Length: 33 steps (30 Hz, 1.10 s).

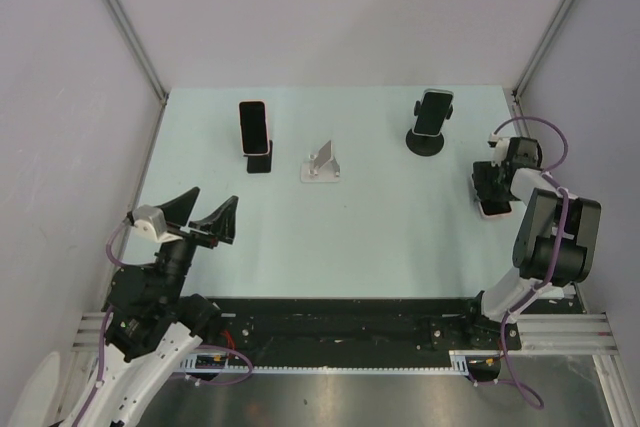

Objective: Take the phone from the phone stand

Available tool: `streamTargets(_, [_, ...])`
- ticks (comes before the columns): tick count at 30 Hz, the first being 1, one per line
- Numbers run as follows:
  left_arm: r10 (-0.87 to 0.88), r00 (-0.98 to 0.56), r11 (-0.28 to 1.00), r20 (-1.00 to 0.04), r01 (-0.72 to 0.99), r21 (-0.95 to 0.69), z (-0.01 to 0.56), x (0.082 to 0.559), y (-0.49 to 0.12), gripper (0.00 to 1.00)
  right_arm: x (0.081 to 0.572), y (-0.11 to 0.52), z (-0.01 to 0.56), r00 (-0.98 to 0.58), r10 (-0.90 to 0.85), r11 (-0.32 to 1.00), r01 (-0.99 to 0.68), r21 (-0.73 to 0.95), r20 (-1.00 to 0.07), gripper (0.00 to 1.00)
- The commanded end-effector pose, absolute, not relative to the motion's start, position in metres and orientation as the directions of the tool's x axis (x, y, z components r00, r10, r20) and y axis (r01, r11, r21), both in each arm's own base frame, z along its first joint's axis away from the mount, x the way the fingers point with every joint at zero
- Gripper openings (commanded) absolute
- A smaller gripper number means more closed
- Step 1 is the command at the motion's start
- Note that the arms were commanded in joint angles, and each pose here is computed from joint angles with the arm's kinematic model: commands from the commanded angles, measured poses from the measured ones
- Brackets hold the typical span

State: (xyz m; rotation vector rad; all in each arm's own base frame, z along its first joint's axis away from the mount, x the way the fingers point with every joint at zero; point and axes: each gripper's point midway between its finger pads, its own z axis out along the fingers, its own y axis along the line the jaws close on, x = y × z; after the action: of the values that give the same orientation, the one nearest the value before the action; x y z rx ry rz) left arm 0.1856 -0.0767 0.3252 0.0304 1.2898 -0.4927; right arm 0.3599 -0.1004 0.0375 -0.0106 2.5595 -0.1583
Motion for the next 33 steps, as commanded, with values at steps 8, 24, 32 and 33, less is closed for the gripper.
streamTargets(8, [-0.309, 0.211, 0.912, -0.927, 0.341, -0.227, 0.324, 0.186, -0.071, 1.0, 0.377, -0.133, 0.036, -0.81, -0.012, 0.992, 0.066, -0.112, -0.586, 0.27])
streamTargets(24, [-0.305, 0.215, 0.915, -0.928, 0.336, -0.223, 0.323, 0.185, -0.069, 1.0, 0.37, -0.135, 0.024, -0.828, 0.035, 0.994, 0.086, -0.065, -0.56, 0.77])
streamTargets(32, [-0.304, 0.217, 0.915, -0.928, 0.339, -0.221, 0.324, 0.184, -0.069, 1.0, 0.372, -0.136, 0.025, -0.822, 0.044, 0.993, 0.099, -0.065, -0.568, 0.96])
streamTargets(33, [-0.303, 0.215, 0.915, -0.928, 0.339, -0.22, 0.323, 0.185, -0.069, 1.0, 0.371, -0.136, 0.025, -0.823, 0.046, 0.993, 0.1, -0.065, -0.566, 0.97])
